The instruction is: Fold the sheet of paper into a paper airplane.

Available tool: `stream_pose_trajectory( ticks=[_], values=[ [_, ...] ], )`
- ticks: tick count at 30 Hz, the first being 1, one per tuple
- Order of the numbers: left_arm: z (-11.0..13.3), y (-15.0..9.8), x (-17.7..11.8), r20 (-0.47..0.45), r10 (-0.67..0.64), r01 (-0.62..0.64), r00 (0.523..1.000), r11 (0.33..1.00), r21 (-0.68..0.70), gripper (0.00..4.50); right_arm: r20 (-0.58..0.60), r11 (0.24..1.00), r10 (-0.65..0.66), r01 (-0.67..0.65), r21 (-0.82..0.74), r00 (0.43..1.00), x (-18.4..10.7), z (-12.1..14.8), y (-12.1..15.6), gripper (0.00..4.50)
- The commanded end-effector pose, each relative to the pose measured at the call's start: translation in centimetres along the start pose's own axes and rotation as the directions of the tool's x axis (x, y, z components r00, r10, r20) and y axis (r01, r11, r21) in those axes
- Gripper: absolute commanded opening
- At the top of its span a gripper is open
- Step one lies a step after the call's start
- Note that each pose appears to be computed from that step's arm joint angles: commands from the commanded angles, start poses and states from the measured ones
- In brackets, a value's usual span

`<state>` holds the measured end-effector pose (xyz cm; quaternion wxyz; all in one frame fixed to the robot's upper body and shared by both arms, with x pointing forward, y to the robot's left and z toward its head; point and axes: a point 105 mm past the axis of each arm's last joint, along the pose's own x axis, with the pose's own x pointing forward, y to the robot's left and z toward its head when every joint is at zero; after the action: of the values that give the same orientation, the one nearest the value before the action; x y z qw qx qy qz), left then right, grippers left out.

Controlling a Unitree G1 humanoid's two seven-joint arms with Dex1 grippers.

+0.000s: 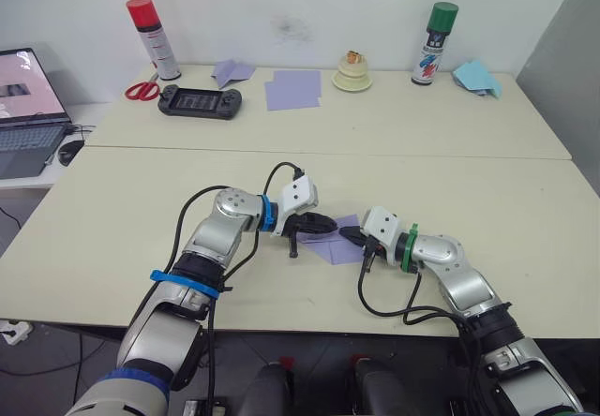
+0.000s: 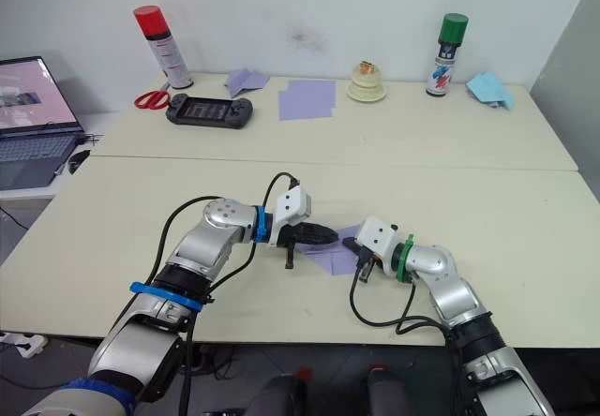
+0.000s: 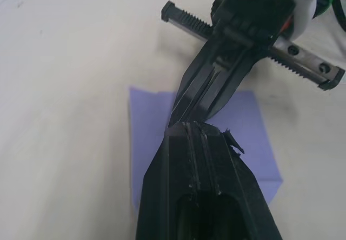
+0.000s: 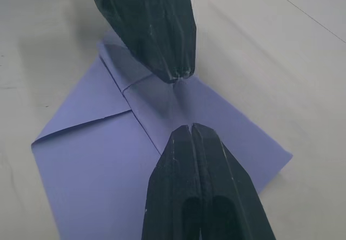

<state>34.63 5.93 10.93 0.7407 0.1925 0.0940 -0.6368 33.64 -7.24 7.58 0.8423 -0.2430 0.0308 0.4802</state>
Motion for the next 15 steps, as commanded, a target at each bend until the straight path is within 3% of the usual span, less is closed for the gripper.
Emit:
stream_pose_trajectory(
  ticks=[1,8,15],
  values=[
    [-0.9,-0.3,0.0,-0.035,0.016,-0.016,0.999,1.000,0.004,0.00,-0.008,1.000,0.005,-0.005,-0.008,1.000,-0.1,-0.1,0.1,0.04],
    [-3.9,0.4,-0.5,-0.103,0.092,-0.102,0.990,0.991,-0.088,0.00,-0.015,1.000,0.012,-0.012,-0.010,1.000,-0.2,-0.3,0.3,0.04],
    [-6.3,-0.4,-2.2,-0.149,0.094,-0.118,0.984,0.979,-0.165,0.00,-0.018,1.000,0.017,-0.018,-0.014,1.000,-0.2,-0.2,0.3,0.04]
  ],
)
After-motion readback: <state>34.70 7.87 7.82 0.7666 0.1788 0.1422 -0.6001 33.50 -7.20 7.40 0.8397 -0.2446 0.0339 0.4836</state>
